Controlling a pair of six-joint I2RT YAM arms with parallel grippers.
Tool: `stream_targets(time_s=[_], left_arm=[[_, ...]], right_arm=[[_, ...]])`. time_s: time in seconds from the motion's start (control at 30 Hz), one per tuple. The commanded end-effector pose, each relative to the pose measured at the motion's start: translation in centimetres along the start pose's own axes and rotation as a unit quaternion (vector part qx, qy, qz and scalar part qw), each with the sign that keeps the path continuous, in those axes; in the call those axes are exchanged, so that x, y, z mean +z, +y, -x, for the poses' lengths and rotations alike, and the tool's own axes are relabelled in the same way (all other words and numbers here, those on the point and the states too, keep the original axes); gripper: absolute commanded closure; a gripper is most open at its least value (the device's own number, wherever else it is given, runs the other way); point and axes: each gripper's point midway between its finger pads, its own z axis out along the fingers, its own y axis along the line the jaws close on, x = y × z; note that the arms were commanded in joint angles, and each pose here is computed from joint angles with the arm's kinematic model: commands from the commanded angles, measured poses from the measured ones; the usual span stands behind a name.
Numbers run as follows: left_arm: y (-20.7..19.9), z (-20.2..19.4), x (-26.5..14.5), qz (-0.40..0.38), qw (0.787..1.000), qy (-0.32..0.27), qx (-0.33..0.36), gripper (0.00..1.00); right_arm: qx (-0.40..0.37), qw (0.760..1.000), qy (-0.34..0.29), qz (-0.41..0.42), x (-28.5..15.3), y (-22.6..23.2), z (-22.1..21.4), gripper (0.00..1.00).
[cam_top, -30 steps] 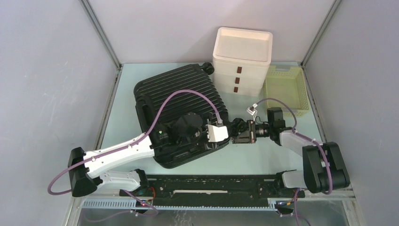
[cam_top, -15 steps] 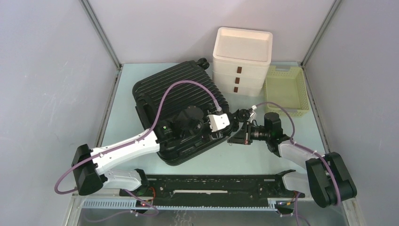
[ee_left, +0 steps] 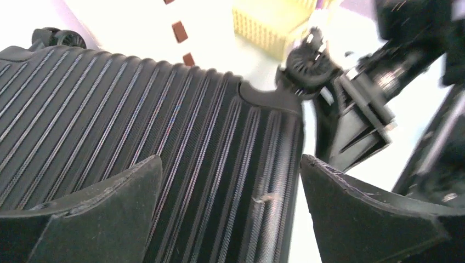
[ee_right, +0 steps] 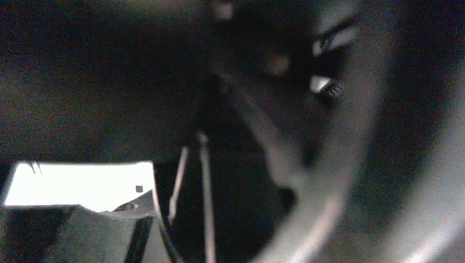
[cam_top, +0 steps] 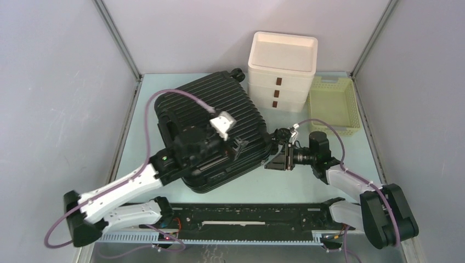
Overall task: Open, take out, and arrange the luggage
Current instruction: Unzip the zipper of the luggage, then move the luggage to the center of the board.
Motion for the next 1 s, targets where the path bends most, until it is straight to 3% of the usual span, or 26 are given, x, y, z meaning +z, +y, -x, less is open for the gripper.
stream_targets(time_s=[0.0, 0.27, 0.4, 0.47, 0.5, 0.53, 0.57, 0.8, 0.97], left_arm=[[-0.2, 3.9, -3.2, -0.003, 0.983, -0.11, -0.147, 0.0], [-2.4, 2.4, -7.5, -0.067, 0.952, -0.139, -0.264, 0.02], [-4.3, 1.9, -8.9, -0.12, 0.921, -0.141, -0.342, 0.07], [-5.5, 1.8, -9.4, -0.141, 0.91, -0.134, -0.365, 0.1], [-5.8, 1.6, -9.4, -0.136, 0.909, -0.129, -0.373, 0.11], [-6.1, 1.2, -9.4, -0.13, 0.908, -0.123, -0.378, 0.11], [-6.5, 0.7, -9.2, -0.123, 0.91, -0.116, -0.379, 0.12], [-9.6, -3.9, -6.7, -0.027, 0.932, -0.058, -0.356, 0.13], [-10.8, -4.7, -4.2, 0.004, 0.926, -0.054, -0.374, 0.14]], right_arm=[[-0.077, 0.996, 0.008, 0.04, -0.3, 1.5, 0.9, 0.44], [-0.111, 0.992, -0.043, 0.028, -3.9, 0.6, 4.6, 0.34], [-0.139, 0.988, -0.045, 0.05, -6.1, 1.2, 5.4, 0.33], [-0.189, 0.98, -0.038, 0.057, -6.9, 1.7, 5.4, 0.27], [-0.194, 0.979, -0.034, 0.055, -7.4, 2.4, 5.5, 0.21], [-0.237, 0.969, -0.037, 0.052, -7.8, 2.8, 6.0, 0.06], [-0.24, 0.969, -0.038, 0.046, -8.3, 3.2, 5.9, 0.01], [-0.326, 0.941, -0.089, -0.015, -11.4, 4.9, 8.1, 0.0], [-0.366, 0.926, -0.093, -0.029, -11.8, 5.5, 7.7, 0.0]])
